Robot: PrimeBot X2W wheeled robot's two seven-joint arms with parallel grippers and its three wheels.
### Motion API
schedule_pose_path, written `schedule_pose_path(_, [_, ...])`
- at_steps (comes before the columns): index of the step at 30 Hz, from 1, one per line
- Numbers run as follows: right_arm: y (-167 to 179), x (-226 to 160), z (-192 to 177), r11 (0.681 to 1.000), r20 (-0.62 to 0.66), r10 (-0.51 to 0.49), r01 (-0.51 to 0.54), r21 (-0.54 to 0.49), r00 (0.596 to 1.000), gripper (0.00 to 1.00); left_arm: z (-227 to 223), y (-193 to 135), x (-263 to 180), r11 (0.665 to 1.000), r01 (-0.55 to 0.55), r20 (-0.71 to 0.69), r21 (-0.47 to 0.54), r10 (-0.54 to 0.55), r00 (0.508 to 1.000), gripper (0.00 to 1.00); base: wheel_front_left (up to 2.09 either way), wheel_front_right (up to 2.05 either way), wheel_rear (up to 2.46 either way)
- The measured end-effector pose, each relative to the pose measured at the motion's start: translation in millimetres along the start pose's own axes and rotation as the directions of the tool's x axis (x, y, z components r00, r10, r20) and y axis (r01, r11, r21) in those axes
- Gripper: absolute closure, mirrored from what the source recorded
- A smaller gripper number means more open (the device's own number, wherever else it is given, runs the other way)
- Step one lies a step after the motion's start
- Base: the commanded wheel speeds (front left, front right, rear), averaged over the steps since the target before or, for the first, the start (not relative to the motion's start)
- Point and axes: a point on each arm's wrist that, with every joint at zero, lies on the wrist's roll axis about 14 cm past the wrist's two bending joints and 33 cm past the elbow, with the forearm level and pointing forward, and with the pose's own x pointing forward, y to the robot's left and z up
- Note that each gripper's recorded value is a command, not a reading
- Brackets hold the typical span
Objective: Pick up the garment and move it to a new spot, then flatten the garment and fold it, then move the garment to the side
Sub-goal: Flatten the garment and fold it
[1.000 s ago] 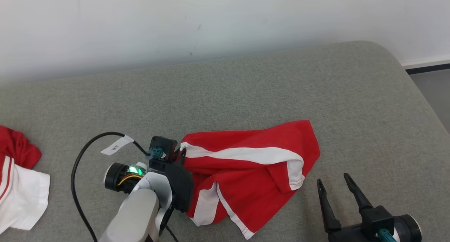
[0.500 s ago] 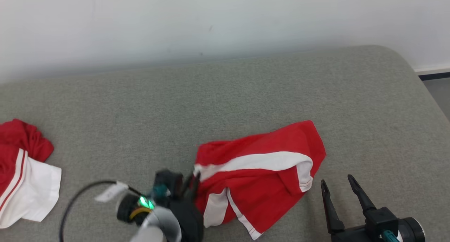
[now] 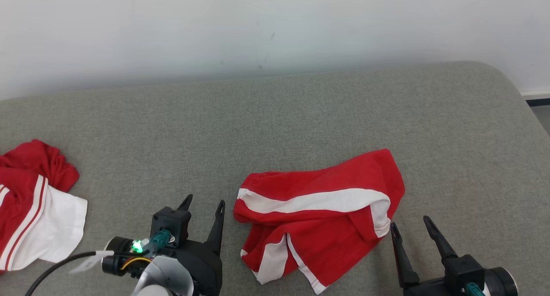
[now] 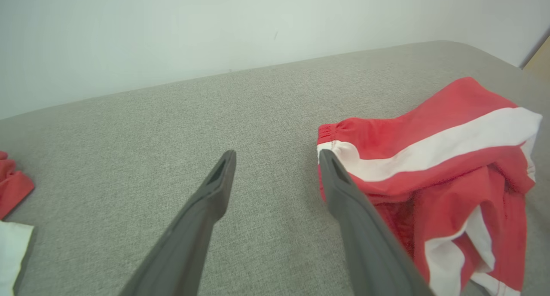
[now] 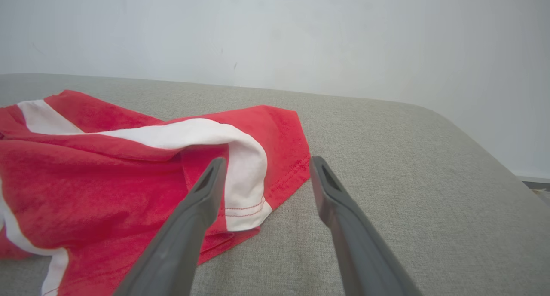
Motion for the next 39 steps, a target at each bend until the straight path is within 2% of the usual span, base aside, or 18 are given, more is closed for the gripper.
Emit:
schedule_pose_path(7, [2, 1, -3, 1.0, -0.009, 0.006, -0.006, 0.008, 1.0, 0.0, 5, -1, 18, 1.0, 0.016, -0.006, -0.006, -0.016, 1.0, 0.0, 0.0, 0.0, 0.0])
schedule_pose_path(17, [-7, 5, -6, 1.0, -0.019, -0.02, 0.02, 0.006, 1.0, 0.0, -22, -10, 45, 0.997, 0.07, -0.109, 0.022, -0.067, 0.992, 0.0, 0.0, 0.0, 0.0])
schedule_pose_path(25, [-13, 4, -11, 0.999, -0.037, -0.037, 0.037, 0.006, 0.999, 0.0, -28, -21, 56, 0.994, 0.109, -0.114, 0.02, -0.106, 0.988, 0.0, 0.0, 0.0, 0.0])
schedule_pose_path(30, [-15, 4, -9, 0.999, -0.03, -0.046, 0.046, 0.003, 0.999, 0.0, -30, -30, 53, 0.99, 0.136, -0.111, 0.021, -0.133, 0.985, 0.0, 0.0, 0.0, 0.0])
schedule_pose_path(39, [-13, 3, -5, 0.999, -0.018, -0.04, 0.04, 0.004, 0.999, 0.0, -54, -37, 33, 0.986, 0.163, -0.189, 0.02, -0.157, 0.969, 0.0, 0.0, 0.0, 0.0])
